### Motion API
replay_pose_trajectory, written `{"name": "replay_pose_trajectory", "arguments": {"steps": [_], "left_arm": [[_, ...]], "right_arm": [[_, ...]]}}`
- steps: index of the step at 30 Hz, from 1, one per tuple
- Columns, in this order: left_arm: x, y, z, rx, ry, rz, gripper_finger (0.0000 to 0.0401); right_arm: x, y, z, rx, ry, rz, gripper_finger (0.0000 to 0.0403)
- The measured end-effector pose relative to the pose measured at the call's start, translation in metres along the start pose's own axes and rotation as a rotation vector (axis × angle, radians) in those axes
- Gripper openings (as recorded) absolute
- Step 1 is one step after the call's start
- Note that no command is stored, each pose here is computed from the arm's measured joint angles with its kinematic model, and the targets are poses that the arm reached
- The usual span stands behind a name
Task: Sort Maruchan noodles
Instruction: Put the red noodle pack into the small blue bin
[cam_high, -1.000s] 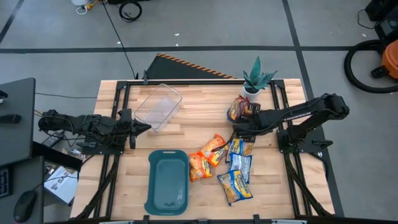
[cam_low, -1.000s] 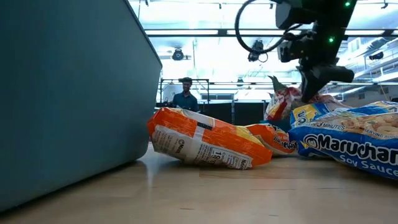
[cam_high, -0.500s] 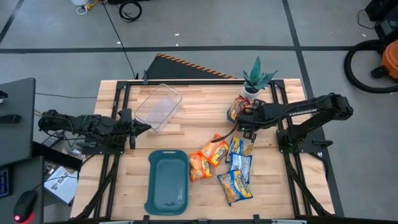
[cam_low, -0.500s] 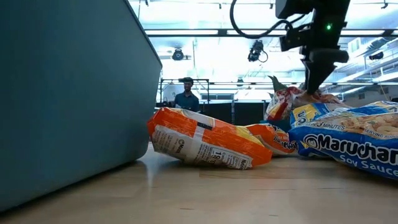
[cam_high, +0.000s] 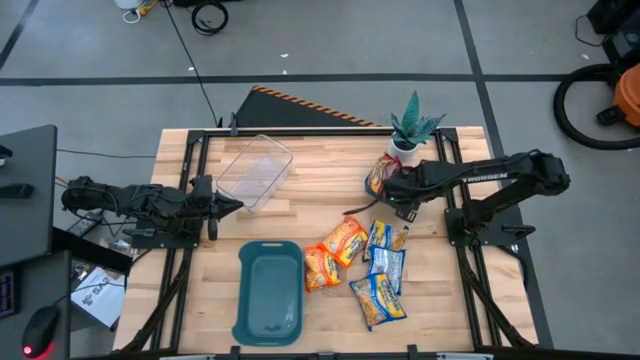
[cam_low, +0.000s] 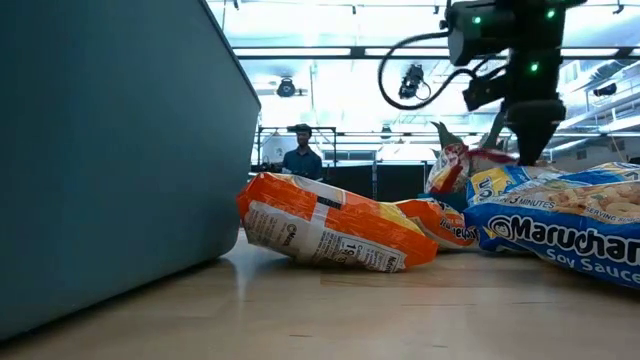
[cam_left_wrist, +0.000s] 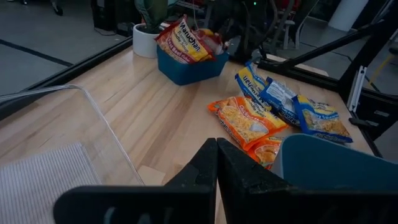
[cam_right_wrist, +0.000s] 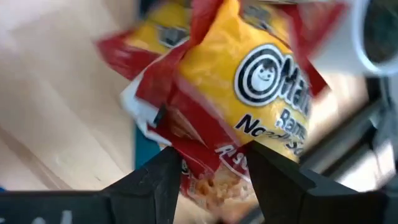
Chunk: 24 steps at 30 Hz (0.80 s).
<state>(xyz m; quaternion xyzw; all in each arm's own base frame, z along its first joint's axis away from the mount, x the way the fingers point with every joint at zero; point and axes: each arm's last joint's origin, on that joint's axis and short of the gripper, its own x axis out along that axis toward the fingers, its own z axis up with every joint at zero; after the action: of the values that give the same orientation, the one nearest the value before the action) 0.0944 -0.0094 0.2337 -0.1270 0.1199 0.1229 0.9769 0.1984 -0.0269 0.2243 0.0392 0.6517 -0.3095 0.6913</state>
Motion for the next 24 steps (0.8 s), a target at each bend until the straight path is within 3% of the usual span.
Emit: {"name": "replay_pose_trajectory", "arguments": {"steps": [6, 10, 20, 24], "left_arm": [[0.000, 0.000, 0.001, -0.004, -0.007, -0.003, 0.0011], [0.000, 0.000, 0.001, -0.004, -0.008, -0.003, 0.0011], [0.000, 0.000, 0.001, -0.004, -0.012, 0.002, 0.0011], [0.000, 0.000, 0.001, -0.003, -0.012, 0.003, 0.0011]], "right_arm": [[0.013, 0.008, -0.002, -0.144, 0.016, 0.034, 0.0195], [0.013, 0.007, -0.006, -0.156, 0.065, 0.057, 0.0218], [-0.018, -0.007, 0.003, -0.017, 0.107, 0.056, 0.0287], [-0.014, -0.023, -0.001, 0.085, 0.195, -0.047, 0.0296]]}}
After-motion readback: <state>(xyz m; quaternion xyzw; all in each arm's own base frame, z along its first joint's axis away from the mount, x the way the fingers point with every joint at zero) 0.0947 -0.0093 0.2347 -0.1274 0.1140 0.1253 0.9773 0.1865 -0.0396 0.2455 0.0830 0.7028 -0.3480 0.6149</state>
